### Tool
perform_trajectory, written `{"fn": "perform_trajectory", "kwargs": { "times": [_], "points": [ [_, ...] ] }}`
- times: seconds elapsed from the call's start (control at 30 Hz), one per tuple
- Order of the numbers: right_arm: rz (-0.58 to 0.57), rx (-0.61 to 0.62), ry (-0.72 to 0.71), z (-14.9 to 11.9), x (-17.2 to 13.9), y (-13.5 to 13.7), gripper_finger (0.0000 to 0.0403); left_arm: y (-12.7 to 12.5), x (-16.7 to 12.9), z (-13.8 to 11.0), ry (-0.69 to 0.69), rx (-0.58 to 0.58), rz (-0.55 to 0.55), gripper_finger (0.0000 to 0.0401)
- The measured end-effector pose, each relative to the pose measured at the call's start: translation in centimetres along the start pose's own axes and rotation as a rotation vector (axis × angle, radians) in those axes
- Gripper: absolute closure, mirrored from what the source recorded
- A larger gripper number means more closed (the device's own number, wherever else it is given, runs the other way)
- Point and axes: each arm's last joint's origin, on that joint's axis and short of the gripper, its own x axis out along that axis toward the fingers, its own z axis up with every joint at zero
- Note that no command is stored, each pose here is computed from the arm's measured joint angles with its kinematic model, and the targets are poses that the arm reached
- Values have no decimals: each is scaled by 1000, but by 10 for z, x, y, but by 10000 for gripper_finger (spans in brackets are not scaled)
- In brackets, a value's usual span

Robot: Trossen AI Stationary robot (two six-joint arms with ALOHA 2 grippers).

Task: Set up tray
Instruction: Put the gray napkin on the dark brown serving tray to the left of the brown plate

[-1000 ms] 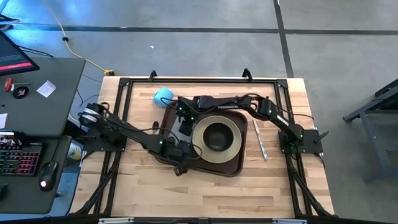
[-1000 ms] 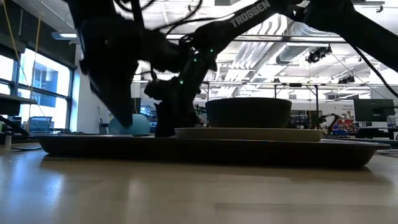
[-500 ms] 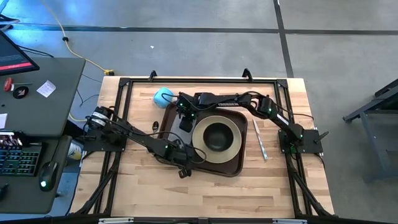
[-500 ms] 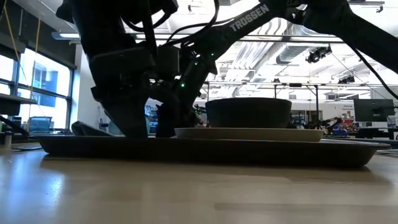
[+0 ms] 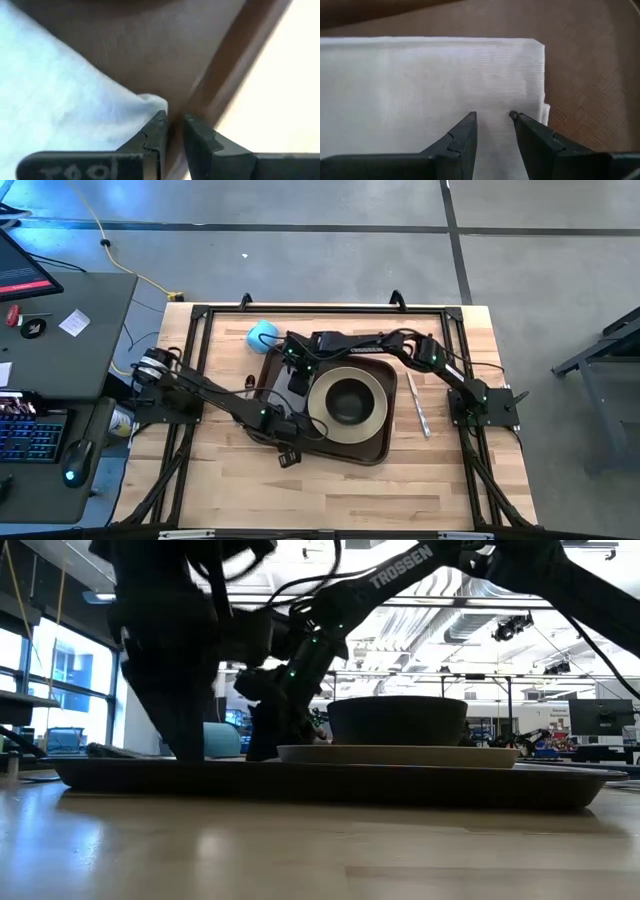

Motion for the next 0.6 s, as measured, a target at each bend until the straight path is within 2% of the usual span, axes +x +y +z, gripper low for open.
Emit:
{"fn": "perform_trajectory", "kwargs": {
  "times": [0.17, 0.27, 0.4, 0.6],
  "points": [
    [-58, -11, -8, 0, 0, -2, 279, 3, -29, 1, -50, -21, 2, 307],
    [-76, -32, -29, 2, 0, -3, 279, 9, -44, -4, -48, -48, 49, 307],
    [-79, -82, -93, 9, -1, -2, 279, 17, -51, -11, -11, -71, 138, 307],
    [-65, -101, -192, 18, -2, 0, 279, 18, -52, -11, -15, -90, 155, 307]
  ]
}}
